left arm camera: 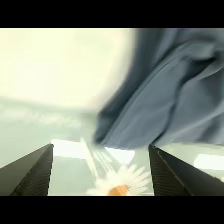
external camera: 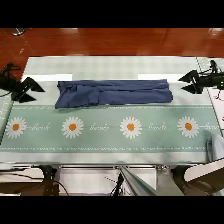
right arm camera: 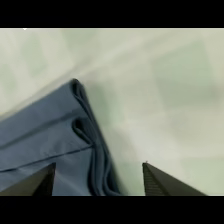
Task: Fold the shirts.
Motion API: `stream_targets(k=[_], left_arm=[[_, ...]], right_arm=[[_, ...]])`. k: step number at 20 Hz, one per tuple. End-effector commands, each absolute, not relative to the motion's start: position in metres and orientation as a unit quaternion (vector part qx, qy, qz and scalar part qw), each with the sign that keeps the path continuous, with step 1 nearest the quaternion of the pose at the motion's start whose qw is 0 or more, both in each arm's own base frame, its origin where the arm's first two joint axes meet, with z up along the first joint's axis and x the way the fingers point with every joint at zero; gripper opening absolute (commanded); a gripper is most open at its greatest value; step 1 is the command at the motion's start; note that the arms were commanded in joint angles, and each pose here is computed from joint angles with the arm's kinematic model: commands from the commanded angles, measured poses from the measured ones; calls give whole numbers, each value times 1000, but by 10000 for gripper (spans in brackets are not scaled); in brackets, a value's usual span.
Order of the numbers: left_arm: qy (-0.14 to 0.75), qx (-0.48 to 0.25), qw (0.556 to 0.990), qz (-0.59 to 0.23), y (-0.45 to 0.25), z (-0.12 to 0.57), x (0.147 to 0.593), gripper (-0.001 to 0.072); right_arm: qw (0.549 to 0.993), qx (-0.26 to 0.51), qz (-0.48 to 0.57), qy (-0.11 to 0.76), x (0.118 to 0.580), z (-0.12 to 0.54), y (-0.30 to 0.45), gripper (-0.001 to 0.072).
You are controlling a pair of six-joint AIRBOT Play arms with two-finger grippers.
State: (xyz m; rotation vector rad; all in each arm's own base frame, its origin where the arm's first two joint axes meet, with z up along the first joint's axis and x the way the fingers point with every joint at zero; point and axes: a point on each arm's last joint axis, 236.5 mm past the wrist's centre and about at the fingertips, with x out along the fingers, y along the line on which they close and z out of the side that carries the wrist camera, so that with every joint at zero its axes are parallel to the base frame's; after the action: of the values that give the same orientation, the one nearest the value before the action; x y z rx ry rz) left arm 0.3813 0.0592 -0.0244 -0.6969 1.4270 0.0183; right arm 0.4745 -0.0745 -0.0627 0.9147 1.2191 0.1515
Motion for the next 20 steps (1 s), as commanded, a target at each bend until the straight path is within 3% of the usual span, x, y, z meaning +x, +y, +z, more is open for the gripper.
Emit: stream_targets(k=[1, 3, 6, 7, 8, 9, 10, 12, 13, 16, 18, 20], left_arm=[[569, -335, 750, 43, 56, -26, 360, 700], [532, -359, 767, -9, 10, -16, 354, 700], [537, -354, 759, -101, -52, -4, 338, 700], [543, -343, 757, -121, -68, -3, 336, 700], [546, -333, 757, -132, -80, -4, 336, 699], [546, -323, 759, -143, -91, -4, 336, 696], [548, -317, 759, -154, -101, -3, 335, 655], [553, -296, 758, -179, -119, -1, 331, 193], [556, -281, 758, -196, -130, 0, 327, 39], [554, -239, 760, -240, -172, 1, 318, 16], [531, -219, 778, -257, -207, 5, 321, 15], [508, -247, 791, -237, -234, 7, 334, 15]], right_arm=[[680, 403, 95, 605, 457, -89, -47, 620], [669, 395, 107, 620, 458, -99, -23, 619], [669, 380, 117, 627, 464, -103, 6, 604], [668, 375, 123, 631, 464, -103, 14, 475], [665, 372, 128, 635, 463, -103, 20, 276], [661, 372, 140, 637, 461, -98, 28, 17], [663, 370, 152, 633, 460, -88, 31, 20], [682, 336, 180, 624, 453, -56, 30, 20], [698, 306, 190, 619, 447, -35, 26, 20], [763, 207, 202, 578, 417, 44, 22, 19], [799, 186, 194, 538, 390, 89, 28, 20], [824, 178, 175, 509, 359, 117, 33, 20]])
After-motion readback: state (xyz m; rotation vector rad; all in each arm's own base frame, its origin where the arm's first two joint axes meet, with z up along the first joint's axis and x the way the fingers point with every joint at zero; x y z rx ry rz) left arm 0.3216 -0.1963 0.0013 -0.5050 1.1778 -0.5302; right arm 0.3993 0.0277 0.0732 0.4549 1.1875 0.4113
